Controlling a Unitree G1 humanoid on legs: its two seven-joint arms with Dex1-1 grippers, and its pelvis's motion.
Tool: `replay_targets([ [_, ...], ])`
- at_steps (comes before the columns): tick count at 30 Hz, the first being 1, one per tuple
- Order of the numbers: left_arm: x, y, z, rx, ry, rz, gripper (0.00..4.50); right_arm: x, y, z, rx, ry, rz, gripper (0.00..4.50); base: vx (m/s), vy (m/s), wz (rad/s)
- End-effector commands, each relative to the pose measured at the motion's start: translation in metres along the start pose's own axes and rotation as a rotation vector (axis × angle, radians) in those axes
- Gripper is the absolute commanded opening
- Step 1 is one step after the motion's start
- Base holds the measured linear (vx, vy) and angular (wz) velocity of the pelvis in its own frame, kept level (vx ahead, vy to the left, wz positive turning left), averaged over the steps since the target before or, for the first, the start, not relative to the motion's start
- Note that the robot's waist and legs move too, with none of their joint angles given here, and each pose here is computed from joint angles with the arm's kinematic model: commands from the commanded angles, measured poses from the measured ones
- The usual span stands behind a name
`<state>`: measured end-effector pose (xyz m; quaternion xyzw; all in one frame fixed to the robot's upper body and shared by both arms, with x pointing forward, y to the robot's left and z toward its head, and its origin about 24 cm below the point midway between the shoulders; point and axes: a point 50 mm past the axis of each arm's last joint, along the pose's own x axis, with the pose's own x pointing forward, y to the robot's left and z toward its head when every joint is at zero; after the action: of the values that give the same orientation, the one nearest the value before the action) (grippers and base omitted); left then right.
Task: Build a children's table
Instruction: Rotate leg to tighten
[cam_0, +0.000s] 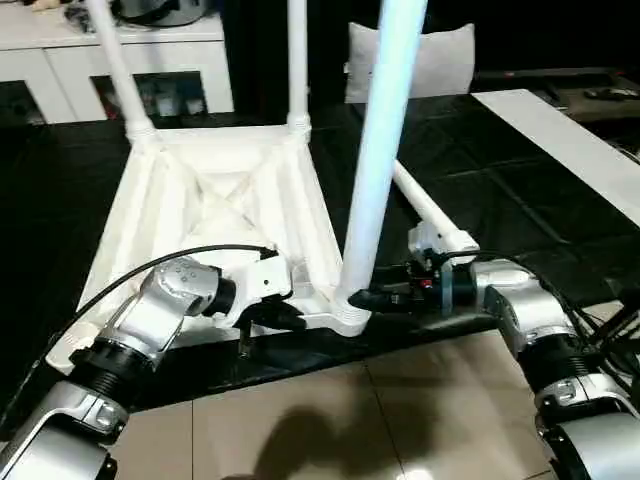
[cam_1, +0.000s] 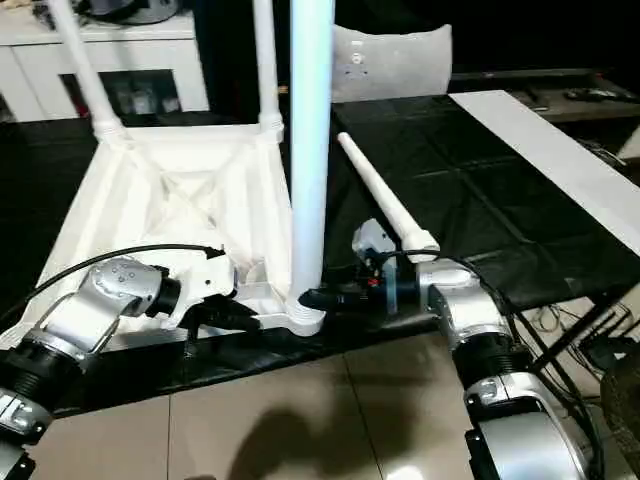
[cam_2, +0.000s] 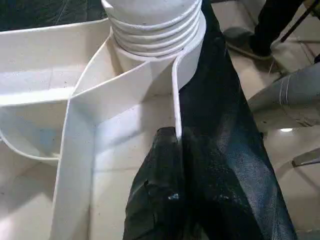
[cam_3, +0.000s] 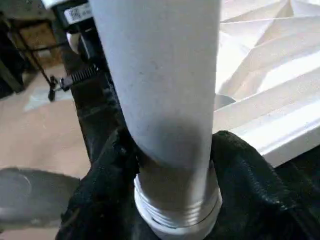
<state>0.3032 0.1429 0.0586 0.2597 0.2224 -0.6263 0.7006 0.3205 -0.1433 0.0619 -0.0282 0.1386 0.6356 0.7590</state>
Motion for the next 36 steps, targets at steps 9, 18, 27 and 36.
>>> replay_targets([
  [9,0.017,-0.013,-0.003,0.02,0.042,-0.121,0.0,0.0,0.0,0.007,-0.025,-0.004,0.029,2.0,0.0,0.0,0.0],
  [18,0.017,-0.014,-0.004,0.01,0.045,-0.13,0.0,0.001,0.006,0.002,0.017,-0.001,0.084,1.89,0.0,0.0,0.0],
  [27,0.024,-0.005,0.002,-0.121,0.009,0.016,0.0,0.019,-0.005,-0.001,0.085,-0.031,-0.164,1.89,0.0,0.0,0.0],
  [36,0.06,0.02,0.047,-0.388,-0.161,0.358,0.0,0.061,-0.026,0.009,0.304,-0.162,-0.569,1.89,0.0,0.0,0.0],
])
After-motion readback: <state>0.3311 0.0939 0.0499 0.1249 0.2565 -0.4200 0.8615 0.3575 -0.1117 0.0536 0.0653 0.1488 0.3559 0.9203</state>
